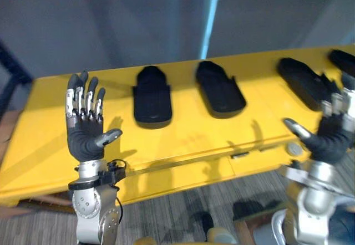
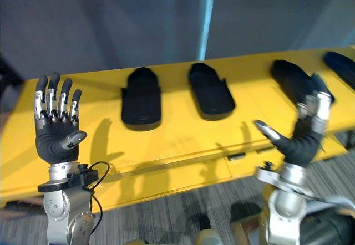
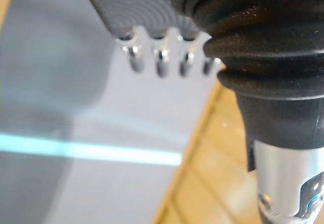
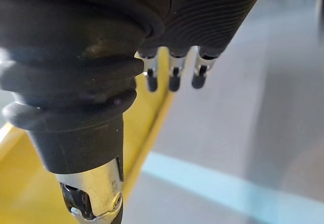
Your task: Walk over and take plastic housings, then place them on the shelf
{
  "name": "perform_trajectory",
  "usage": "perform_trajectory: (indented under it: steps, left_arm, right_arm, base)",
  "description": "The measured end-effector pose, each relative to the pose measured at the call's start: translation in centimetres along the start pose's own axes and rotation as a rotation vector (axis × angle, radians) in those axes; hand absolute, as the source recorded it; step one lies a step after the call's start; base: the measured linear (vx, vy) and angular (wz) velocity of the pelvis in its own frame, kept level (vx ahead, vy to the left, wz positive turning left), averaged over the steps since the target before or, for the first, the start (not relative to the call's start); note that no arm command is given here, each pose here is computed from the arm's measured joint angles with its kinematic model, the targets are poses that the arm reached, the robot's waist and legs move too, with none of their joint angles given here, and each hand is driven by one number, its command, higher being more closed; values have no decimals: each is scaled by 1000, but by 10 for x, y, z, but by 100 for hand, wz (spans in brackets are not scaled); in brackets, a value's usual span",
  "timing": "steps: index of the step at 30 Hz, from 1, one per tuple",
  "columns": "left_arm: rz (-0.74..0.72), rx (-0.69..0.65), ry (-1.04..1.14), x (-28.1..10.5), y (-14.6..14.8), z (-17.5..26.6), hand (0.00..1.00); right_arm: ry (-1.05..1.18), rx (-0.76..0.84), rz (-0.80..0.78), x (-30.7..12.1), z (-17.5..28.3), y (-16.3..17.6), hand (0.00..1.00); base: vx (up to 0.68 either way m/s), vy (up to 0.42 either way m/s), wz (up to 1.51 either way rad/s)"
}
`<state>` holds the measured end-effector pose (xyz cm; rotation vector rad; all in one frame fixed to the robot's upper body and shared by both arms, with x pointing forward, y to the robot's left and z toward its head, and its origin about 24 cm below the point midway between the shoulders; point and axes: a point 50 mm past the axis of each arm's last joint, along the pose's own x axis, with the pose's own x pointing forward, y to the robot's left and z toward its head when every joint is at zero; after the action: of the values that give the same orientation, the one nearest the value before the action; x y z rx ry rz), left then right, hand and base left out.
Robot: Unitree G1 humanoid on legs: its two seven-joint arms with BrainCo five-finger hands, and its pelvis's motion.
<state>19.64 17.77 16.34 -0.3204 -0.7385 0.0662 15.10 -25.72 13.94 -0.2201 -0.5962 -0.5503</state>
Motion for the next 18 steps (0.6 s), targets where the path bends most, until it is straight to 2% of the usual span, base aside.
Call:
perform_trajectory:
  steps: [4,7,10,12,18]
  left_arm:
    - [71,13,1,1,4,-2,0]
    - [219,84,29,-12,20,0,0]
    - [282,98,10,-18,22,4,0]
    - [228,71,-61,-7,16,9,0]
    - [113,9,-67,-5,-4,6,0]
  right_arm:
    - [78,-60,-55,-16,-5,-19,0]
    - [89,104,44,-18,-7,3,0]
    - [46,151,146,-10,-4,19,0]
    - [48,175,133,-6,-6,26,0]
    - [179,264,103,-25,-18,48,0]
  base:
    - [47,9,-95]
    - [-45,35,-194]
    - [-110,160,-125]
    - [-65,119,-22]
    - [-176,65,-38]
